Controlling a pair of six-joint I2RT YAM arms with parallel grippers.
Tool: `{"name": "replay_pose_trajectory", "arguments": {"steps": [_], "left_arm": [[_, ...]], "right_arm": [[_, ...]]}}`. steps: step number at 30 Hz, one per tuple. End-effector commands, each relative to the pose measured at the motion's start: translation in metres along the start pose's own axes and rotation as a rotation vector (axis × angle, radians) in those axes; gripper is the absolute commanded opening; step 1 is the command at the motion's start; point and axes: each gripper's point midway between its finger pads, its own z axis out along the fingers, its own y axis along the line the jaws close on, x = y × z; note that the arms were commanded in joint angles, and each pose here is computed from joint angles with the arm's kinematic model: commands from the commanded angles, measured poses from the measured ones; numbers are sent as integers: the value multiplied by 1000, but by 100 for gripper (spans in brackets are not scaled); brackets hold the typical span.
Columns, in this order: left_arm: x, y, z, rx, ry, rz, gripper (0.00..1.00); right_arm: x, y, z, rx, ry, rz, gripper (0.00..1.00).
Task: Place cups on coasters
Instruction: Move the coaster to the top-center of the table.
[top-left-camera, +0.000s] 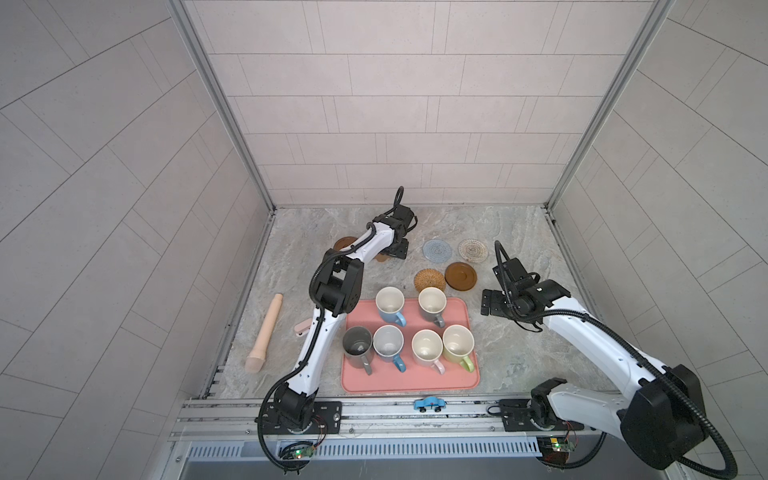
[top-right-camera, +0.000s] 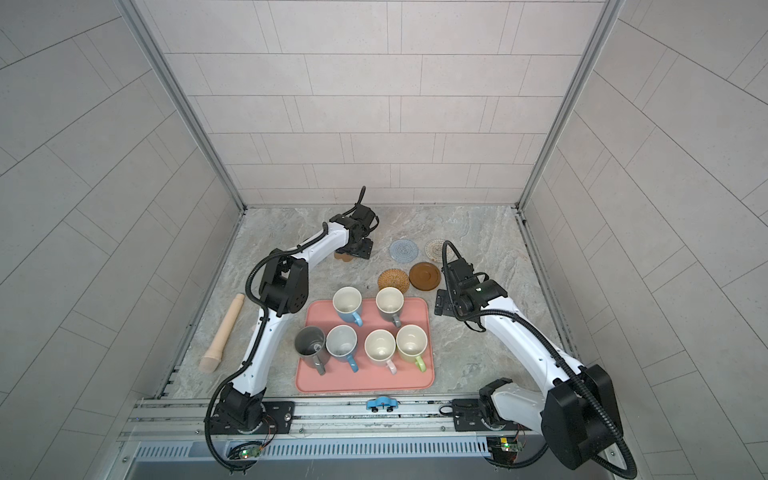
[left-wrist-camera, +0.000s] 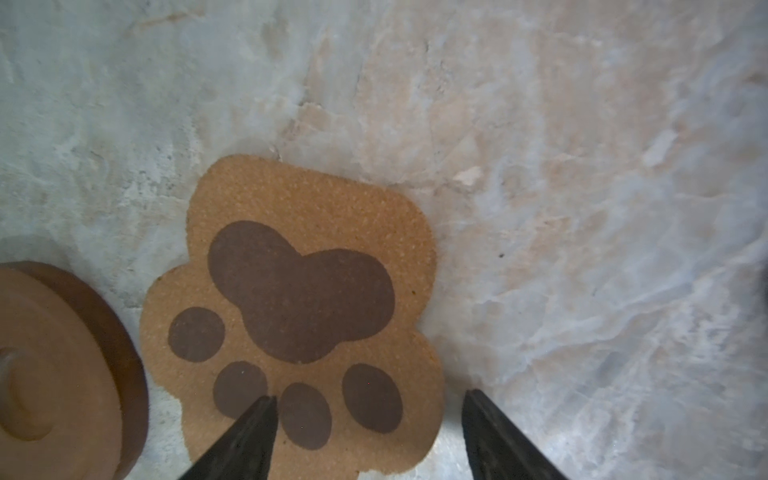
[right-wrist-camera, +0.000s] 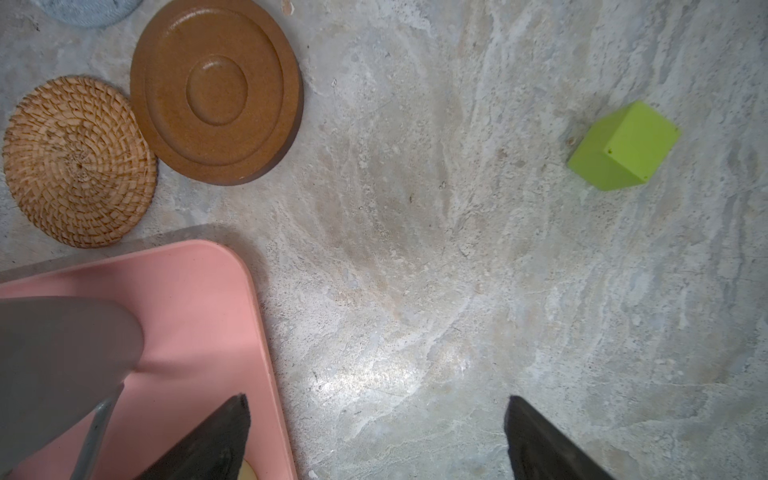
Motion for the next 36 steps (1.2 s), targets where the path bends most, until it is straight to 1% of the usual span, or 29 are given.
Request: {"name": "replay_pose_trajectory", "arguments": {"steps": [1,8,14,17,22,24,27,30,36], "left_arm": [[-23,-4,-33,56,-73,-10,79],[-42,-3,-74,114,-153,-73,80],[-45,4,-111,206,-189,-156,81],[-41,12,-123,238,-198,-193,81],[-35,28,-129,280,-228,-267,81],[-33,32,-127,314,-230,-312,81],[-36,40,-127,347,-268,-373,81],[-42,50,-126,331,-313,-409,81],[-45,62,-124,305,-310,-467,81]], "right_arm": [[-2,-5,-4,35,-7,-4,97],[-14,-4,-12,49,-28,-30,98],[-30,7,-16,39,-34,-76,98],[-42,17,-14,29,-35,-100,97],[-65,41,1,11,2,-156,95],[-75,51,10,6,14,-167,93],[-93,75,25,-28,23,-183,87],[-111,101,40,-66,32,-204,81],[-145,145,73,-124,52,-242,68]]}}
